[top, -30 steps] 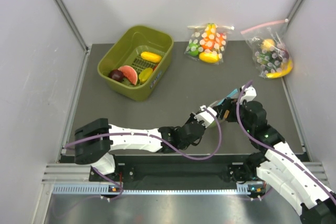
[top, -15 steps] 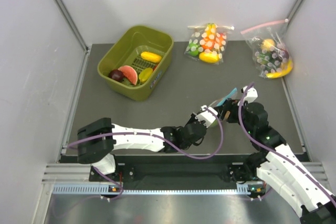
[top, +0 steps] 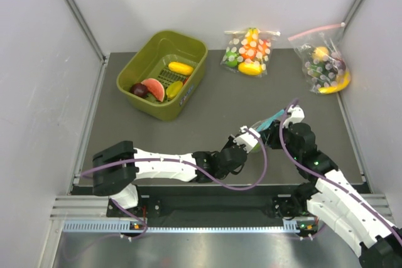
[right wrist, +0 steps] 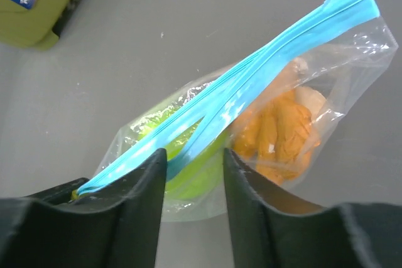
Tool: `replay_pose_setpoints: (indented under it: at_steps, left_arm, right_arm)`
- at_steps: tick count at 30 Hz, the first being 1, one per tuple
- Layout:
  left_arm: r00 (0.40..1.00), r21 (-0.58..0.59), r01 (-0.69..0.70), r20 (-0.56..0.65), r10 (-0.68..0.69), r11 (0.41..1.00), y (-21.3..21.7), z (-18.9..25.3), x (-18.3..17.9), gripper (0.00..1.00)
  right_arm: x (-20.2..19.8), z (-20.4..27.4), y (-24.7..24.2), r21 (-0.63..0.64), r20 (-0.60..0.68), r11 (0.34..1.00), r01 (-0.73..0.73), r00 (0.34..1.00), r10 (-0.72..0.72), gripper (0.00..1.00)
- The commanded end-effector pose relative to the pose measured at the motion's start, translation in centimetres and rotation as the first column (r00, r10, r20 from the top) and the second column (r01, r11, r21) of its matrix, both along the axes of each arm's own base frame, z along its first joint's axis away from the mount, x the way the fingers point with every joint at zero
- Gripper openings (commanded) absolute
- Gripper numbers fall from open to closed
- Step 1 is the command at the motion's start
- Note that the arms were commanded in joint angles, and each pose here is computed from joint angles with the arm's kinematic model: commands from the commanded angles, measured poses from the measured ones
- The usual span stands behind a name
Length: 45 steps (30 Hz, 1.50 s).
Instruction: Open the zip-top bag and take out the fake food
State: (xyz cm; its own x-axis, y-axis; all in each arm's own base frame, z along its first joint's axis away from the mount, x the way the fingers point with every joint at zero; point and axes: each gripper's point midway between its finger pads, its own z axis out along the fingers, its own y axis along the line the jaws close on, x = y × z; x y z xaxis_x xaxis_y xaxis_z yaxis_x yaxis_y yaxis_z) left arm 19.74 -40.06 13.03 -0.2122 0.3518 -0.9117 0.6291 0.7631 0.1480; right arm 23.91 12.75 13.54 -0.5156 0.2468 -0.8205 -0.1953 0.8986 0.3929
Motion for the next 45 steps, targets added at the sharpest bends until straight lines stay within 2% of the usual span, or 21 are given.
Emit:
replay_pose_setpoints:
  at_steps: [1, 2, 3, 4, 5, 6, 8, 13, 15, 17, 18, 20, 23, 32, 36, 40, 45]
  left_arm:
    - [0.999, -0.074, -0.027, 0.015, 0.028, 0.997, -0.6, 2.4, 0.4, 0.00]
    - [1.000, -0.075, -0.026, 0.015, 0.027, 0.997, -0.6, 2.5, 0.4, 0.01]
    - [1.000, -0.079, -0.022, 0.013, 0.023, 0.997, -0.6, 2.6, 0.4, 0.09]
    - [1.000, -0.079, -0.012, 0.012, 0.013, 0.997, -0.6, 2.8, 0.3, 0.19]
    - [1.000, -0.085, -0.003, 0.012, 0.004, 0.996, -0.7, 3.1, 0.2, 0.28]
    - [1.000, -0.096, 0.017, 0.004, -0.017, 0.995, -0.9, 3.3, 0.1, 0.42]
    - [0.999, -0.130, 0.048, 0.010, -0.047, 0.990, -1.1, 4.5, -0.1, 0.49]
    - [0.982, -0.238, 0.177, -0.018, -0.187, 0.955, -2.0, 7.1, -0.7, 0.69]
    - [0.978, -0.279, 0.190, -0.029, -0.207, 0.941, -1.8, 7.8, -0.1, 0.72]
    - [0.965, -0.342, 0.224, -0.055, -0.257, 0.913, -1.8, 8.4, -0.4, 0.82]
    - [0.965, -0.387, 0.219, -0.050, -0.257, 0.896, -1.5, 9.3, 0.5, 0.83]
    - [0.951, -0.442, 0.231, -0.084, -0.296, 0.867, -1.8, 9.5, 0.8, 0.84]
    - [0.951, -0.464, 0.213, -0.104, -0.292, 0.860, -2.2, 9.5, 2.5, 0.83]
    - [0.933, -0.427, 0.215, -0.175, -0.314, 0.879, -5.3, 6.7, 3.7, 0.80]
    - [0.942, -0.381, 0.172, -0.206, -0.265, 0.908, -5.1, 4.9, 4.6, 0.77]
    - [0.953, -0.355, 0.130, -0.212, -0.215, 0.926, -4.6, 4.0, 5.5, 0.68]
    - [0.954, -0.326, 0.119, -0.224, -0.199, 0.938, -5.0, 2.8, 6.2, 0.50]
  right_arm:
    - [0.5, 1.1, 0.5, 0.023, 0.042, 1.000, -0.007, 0.999, 0.006, 0.38]
    - [0.5, 1.3, 0.5, 0.023, 0.047, 1.000, -0.008, 0.999, 0.006, 0.35]
    - [0.5, 1.4, 0.5, 0.023, 0.052, 1.000, -0.010, 0.999, 0.009, 0.32]
    - [0.5, 1.6, 0.5, 0.028, 0.063, 1.000, -0.010, 0.998, 0.009, 0.28]
    - [0.4, 1.6, 0.5, 0.030, 0.066, 0.999, -0.012, 0.998, 0.010, 0.21]
    - [0.5, 1.9, 0.5, 0.033, 0.079, 0.999, -0.013, 0.997, 0.011, 0.16]
    - [0.5, 2.0, 0.5, 0.031, 0.090, 0.999, -0.018, 0.996, 0.015, 0.03]
    - [0.6, 1.4, 0.8, 0.026, 0.087, 0.999, -0.033, 0.996, 0.031, 0.00]
    - [0.6, 1.2, 1.0, 0.028, 0.087, 0.999, -0.039, 0.996, 0.037, 0.00]
    - [0.6, 1.0, 1.0, 0.025, 0.083, 0.999, -0.041, 0.996, 0.039, 0.00]
    - [0.6, 1.0, 1.0, 0.028, 0.085, 0.999, -0.041, 0.996, 0.038, 0.00]
    - [0.6, 1.1, 1.0, 0.027, 0.090, 0.999, -0.042, 0.995, 0.039, 0.00]
    - [0.2, 1.2, 1.3, 0.033, 0.090, 0.997, -0.067, 0.994, 0.064, 0.00]
    - [-0.1, 1.8, 1.1, 0.028, 0.103, 0.997, -0.073, 0.992, 0.069, 0.00]
    - [-0.2, 2.1, 1.0, 0.022, 0.111, 0.997, -0.074, 0.991, 0.071, 0.00]
    - [-0.2, 2.4, 0.9, 0.022, 0.121, 0.997, -0.072, 0.990, 0.069, 0.00]
    - [-0.2, 2.7, 1.0, 0.015, 0.127, 0.996, -0.083, 0.989, 0.080, 0.00]
